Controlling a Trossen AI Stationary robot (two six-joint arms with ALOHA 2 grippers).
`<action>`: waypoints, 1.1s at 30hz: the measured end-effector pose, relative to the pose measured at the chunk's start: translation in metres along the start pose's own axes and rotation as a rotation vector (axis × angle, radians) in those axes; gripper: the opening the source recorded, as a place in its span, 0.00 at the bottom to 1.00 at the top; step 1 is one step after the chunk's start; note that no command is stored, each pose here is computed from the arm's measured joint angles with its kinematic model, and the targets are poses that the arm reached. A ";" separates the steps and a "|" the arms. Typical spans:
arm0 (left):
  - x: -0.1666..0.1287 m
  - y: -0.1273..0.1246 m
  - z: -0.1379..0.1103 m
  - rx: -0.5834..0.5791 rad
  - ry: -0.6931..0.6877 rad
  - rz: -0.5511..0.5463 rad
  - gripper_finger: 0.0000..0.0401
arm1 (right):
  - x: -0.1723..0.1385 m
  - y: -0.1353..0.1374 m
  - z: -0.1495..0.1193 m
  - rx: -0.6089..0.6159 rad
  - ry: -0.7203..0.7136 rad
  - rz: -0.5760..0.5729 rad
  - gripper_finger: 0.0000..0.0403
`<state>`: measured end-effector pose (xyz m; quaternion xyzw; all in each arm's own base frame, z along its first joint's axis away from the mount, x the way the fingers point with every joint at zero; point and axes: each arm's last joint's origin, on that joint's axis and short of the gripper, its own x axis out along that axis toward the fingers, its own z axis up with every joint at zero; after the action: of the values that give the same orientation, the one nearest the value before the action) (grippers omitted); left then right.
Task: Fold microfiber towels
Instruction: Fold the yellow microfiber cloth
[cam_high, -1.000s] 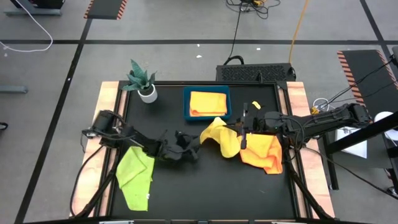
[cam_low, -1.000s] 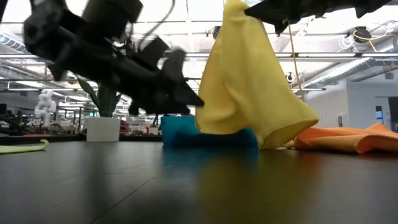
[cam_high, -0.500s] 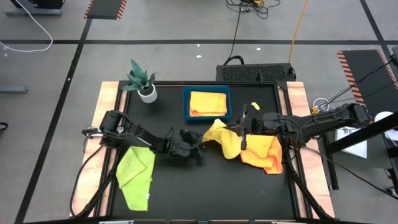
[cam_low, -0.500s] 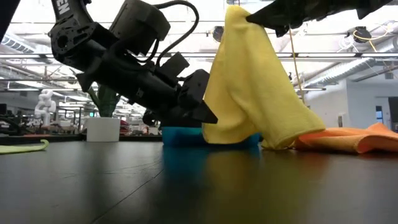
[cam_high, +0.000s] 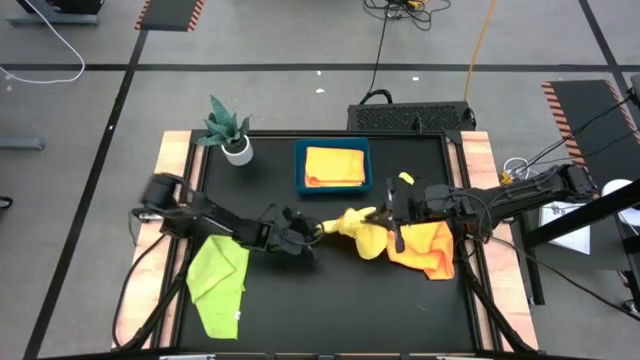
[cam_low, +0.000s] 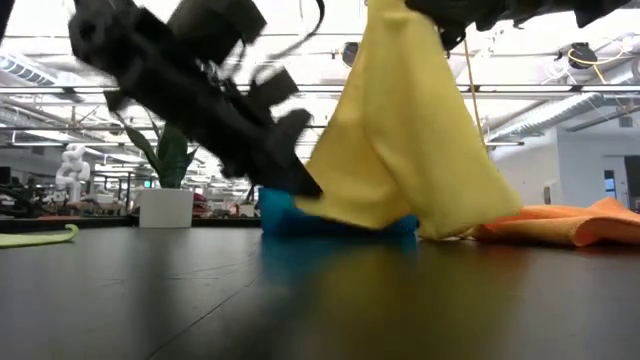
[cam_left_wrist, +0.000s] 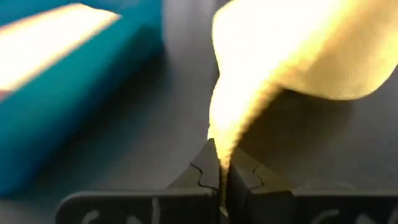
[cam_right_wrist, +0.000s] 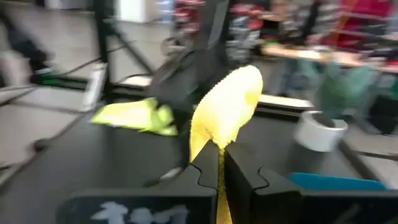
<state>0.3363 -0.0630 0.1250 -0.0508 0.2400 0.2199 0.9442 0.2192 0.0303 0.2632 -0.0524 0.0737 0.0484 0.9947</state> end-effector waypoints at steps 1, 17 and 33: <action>-0.011 0.002 0.008 0.011 0.005 0.022 0.01 | -0.001 0.004 -0.001 0.001 0.009 0.039 0.00; -0.199 0.011 0.091 0.156 -0.370 0.034 0.01 | -0.008 0.035 0.002 0.077 0.014 0.216 0.01; -0.145 -0.005 0.056 0.289 -0.183 0.100 0.01 | -0.019 -0.008 -0.050 0.229 0.503 -0.435 0.26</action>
<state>0.2483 -0.1134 0.2433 0.1179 0.1842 0.2336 0.9474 0.1939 0.0153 0.2182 0.0349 0.3085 -0.1878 0.9319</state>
